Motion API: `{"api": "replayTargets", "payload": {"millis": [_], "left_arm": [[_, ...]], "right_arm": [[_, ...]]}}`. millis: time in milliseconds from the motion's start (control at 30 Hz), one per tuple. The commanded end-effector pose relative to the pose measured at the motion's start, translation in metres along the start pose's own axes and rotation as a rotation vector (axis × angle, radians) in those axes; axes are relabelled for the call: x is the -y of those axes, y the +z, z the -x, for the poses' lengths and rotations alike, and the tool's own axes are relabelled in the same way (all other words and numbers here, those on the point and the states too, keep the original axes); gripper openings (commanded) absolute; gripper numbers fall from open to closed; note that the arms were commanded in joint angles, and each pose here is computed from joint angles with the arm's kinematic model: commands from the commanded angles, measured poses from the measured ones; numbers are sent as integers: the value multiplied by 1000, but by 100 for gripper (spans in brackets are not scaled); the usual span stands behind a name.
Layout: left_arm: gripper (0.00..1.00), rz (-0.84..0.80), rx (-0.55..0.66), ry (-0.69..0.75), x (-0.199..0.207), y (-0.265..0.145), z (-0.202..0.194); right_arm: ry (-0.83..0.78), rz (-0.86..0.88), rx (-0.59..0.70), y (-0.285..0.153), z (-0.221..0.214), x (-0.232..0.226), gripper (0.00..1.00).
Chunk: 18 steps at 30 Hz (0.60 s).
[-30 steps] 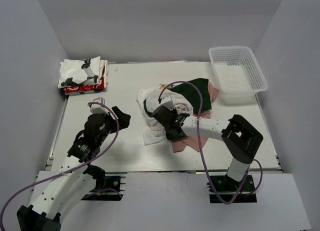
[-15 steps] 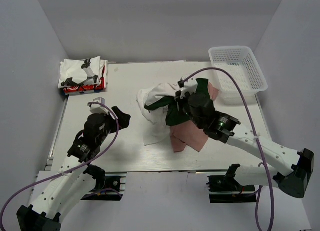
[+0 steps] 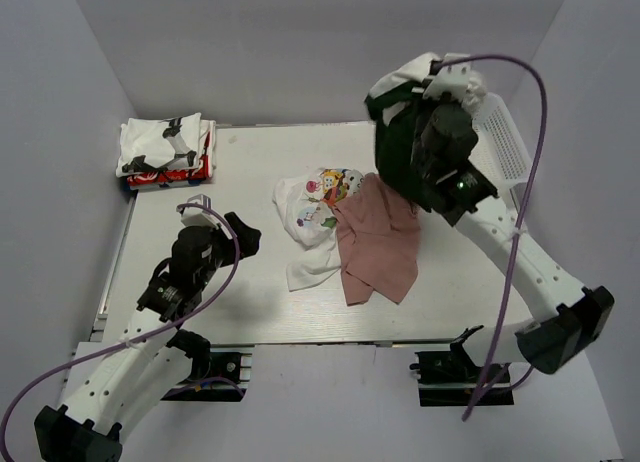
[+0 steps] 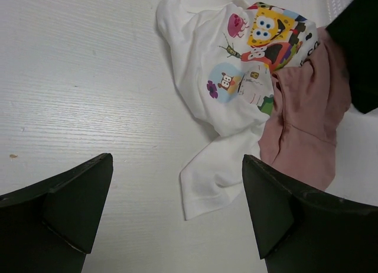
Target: Fold and stack the t-shirts
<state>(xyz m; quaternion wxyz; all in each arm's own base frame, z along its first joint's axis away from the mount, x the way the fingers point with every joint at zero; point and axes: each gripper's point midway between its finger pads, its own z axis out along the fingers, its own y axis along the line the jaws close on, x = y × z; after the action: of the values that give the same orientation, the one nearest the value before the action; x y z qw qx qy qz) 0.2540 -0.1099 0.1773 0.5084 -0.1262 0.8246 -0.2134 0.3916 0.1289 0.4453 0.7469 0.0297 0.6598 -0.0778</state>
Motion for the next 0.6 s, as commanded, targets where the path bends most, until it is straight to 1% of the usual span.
{"api": "replayTargets", "payload": {"millis": [0,33,67,100,133,167,233,267,300,333,400,433,467,500,533,567], "left_arm": [[100,27,8,1,-2,0,5],[100,46,-2,5,-6,1,2],[100,46,-2,5,-6,1,2],[100,46,-2,5,-6,1,2],[100,46,-2,5,-6,1,2],[100,46,-2,5,-6,1,2],[100,46,-2,5,-6,1,2],[100,54,3,5,-7,1,3],[100,54,3,5,-7,1,3],[100,61,9,-4,-8,1,4],[100,66,2,-2,-9,3,3],[100,74,7,-2,-10,3,4],[100,80,-1,0,-11,5,2],[100,80,-2,0,-11,5,2],[100,91,-17,4,-14,6,-2],[100,92,-17,4,-14,6,-2]], "right_arm": [[73,-240,229,29,97,70,0],[4,-279,200,54,81,70,0],[50,-311,255,49,112,87,0],[27,-369,288,60,124,102,0],[50,-393,335,60,146,112,0],[-12,-423,298,87,125,109,0],[1,-458,380,87,163,130,0],[-43,-468,342,109,143,127,0],[-68,-471,327,116,140,132,0],[-59,-476,348,118,147,140,0],[-101,-473,298,137,119,141,0],[-75,-459,247,147,95,143,0],[-79,-442,226,154,83,149,0],[-92,-420,174,163,56,147,0],[-54,-398,75,177,10,151,0],[-58,-365,16,184,-20,149,0]]}}
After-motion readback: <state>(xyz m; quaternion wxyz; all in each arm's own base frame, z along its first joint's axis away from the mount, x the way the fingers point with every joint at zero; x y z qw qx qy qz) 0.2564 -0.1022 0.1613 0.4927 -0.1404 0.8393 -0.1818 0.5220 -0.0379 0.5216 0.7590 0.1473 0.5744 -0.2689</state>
